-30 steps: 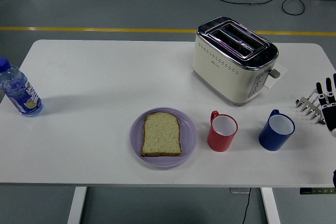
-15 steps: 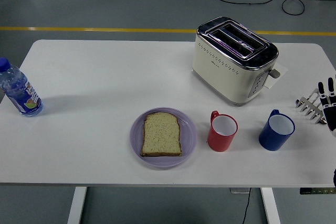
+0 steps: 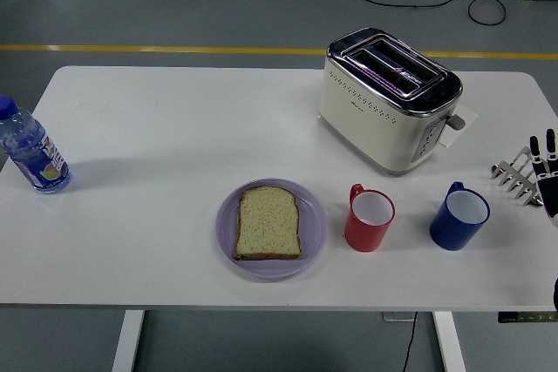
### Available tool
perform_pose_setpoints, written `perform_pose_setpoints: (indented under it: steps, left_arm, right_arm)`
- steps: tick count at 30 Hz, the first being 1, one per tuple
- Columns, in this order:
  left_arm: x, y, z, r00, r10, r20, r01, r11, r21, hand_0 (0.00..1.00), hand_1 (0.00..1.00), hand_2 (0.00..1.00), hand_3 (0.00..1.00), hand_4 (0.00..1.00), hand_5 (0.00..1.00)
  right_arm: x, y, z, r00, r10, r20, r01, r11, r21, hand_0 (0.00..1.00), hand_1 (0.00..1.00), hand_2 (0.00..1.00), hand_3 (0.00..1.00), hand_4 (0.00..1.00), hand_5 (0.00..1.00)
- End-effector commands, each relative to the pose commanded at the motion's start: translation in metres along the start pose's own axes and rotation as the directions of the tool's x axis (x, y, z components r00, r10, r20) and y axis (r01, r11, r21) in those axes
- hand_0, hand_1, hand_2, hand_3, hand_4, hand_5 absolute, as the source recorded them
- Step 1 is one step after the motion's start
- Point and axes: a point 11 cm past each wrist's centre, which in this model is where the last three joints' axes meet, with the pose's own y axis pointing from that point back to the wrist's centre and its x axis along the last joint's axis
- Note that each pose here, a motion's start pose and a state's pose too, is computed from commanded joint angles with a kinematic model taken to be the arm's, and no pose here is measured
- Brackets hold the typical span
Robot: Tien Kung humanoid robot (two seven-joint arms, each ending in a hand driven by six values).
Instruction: Pick up the cup,pour liquid into bread,place the cup on the desk
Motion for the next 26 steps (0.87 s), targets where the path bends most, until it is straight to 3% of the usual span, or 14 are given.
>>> perform_pose_setpoints:
  steps: [26]
  left_arm:
    - [-0.0009,0.0005,-0.0079,1.0,-0.001,0.012,0.001,1.0,0.014,0.645,0.592,0.59,0.525,0.296,0.759]
  right_arm:
    - [0.0041,0.0013,-0.0004,1.0,0.015,0.003,-0.015,1.0,-0.001,0.596,0.535,0.639,0.603,0.566,0.141]
